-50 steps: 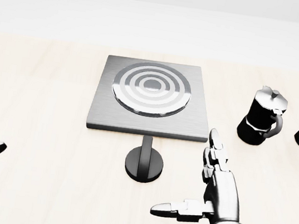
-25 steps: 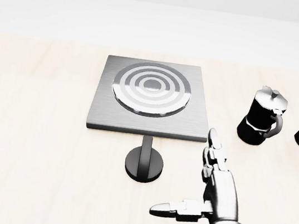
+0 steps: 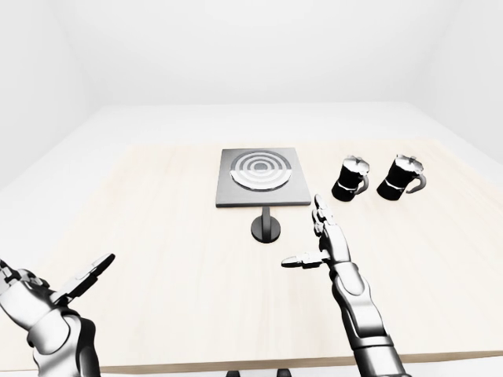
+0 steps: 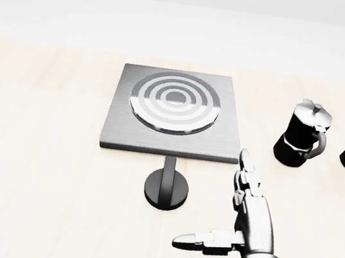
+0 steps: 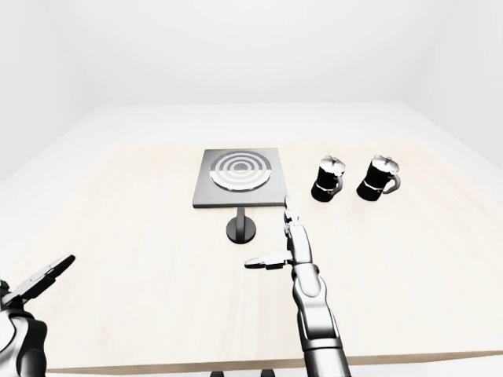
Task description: Turn off the stove.
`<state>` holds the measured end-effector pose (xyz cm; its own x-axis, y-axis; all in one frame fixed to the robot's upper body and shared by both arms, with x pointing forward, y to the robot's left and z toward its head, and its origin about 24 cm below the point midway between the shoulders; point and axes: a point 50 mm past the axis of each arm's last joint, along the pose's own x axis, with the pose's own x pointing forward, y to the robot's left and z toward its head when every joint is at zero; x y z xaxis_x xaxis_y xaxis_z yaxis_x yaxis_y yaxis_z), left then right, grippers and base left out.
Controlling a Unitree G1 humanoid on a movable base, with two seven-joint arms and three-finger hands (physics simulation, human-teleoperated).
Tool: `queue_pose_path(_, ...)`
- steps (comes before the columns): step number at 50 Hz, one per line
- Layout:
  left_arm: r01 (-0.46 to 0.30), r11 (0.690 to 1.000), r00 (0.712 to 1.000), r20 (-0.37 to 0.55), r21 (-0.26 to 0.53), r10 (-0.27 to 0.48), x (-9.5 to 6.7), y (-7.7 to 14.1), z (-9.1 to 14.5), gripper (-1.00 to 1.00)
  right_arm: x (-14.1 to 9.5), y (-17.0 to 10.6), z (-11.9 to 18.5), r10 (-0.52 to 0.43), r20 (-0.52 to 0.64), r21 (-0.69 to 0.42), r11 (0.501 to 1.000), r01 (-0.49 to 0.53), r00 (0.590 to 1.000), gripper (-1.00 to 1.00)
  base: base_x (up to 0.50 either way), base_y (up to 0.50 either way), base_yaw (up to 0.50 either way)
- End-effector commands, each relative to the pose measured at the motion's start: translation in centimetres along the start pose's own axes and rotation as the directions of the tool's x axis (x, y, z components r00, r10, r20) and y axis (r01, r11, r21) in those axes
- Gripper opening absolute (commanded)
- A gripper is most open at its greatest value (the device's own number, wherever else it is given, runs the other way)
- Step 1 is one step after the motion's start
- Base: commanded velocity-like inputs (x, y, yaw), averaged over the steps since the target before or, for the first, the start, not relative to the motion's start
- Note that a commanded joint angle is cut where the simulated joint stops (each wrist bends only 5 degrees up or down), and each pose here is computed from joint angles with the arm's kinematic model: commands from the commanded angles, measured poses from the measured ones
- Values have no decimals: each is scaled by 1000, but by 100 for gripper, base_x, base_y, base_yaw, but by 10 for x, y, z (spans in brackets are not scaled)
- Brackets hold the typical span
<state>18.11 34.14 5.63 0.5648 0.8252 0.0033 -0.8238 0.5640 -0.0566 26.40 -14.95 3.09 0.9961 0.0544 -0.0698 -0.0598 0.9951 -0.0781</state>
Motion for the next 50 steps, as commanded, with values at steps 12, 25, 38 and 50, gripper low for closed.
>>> queue_pose_path(12,-9,1000,1000,1,5,9,1,2,0,100,1,0,-1,-3,-7,-3,1000,3,1000,100,0,0,0)
queue_pose_path(25,10,1000,1000,26,2,-10,-2,4,1,100,9,16,-8,56,11,-1,998,-56,998,100,0,0,0)
queue_pose_path(38,-3,1000,999,45,-13,4,-3,4,1,100,13,25,-8,83,8,-17,996,-83,997,100,0,0,0)
queue_pose_path(50,-23,999,998,50,-47,25,-5,7,-3,100,25,44,-24,154,-75,-20,988,-155,985,100,0,0,0)
